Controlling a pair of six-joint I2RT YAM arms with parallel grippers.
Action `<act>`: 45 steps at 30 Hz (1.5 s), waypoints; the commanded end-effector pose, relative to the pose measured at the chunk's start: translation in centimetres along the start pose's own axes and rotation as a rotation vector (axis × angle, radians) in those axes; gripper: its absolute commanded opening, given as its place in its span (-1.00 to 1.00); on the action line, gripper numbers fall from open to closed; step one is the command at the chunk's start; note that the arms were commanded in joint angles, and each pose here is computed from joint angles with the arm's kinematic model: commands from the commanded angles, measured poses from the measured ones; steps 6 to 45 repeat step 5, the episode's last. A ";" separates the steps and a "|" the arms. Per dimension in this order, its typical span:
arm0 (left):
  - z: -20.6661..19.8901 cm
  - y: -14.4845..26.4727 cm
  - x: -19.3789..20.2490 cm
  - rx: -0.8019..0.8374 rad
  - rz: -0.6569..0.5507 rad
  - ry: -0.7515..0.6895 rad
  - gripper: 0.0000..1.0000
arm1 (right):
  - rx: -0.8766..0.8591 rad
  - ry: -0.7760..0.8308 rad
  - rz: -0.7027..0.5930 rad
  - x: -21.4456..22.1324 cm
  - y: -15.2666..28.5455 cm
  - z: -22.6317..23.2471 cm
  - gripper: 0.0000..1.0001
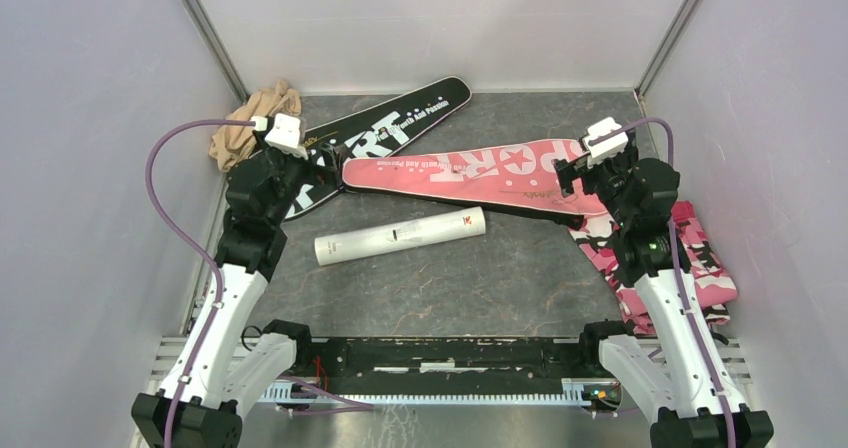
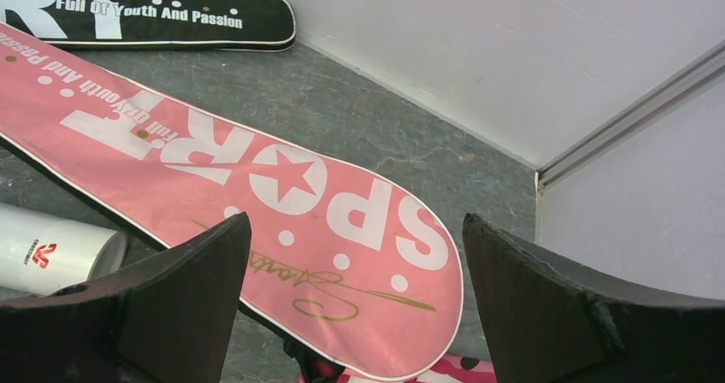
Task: Pack up the badminton gear
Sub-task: Reset both arms
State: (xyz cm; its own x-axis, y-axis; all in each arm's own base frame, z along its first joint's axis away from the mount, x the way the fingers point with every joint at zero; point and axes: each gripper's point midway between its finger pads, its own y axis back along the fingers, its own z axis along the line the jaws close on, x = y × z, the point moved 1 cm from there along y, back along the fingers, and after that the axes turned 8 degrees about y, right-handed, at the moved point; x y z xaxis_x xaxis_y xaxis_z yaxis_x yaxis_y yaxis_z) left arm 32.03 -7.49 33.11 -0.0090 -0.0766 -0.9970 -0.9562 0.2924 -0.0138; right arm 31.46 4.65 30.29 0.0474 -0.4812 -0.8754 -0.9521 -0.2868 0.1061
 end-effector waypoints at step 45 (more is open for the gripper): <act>-0.3 0.0 -0.9 0.014 -0.018 0.048 1.00 | 0.012 0.009 -0.026 -0.5 0.1 -0.4 0.96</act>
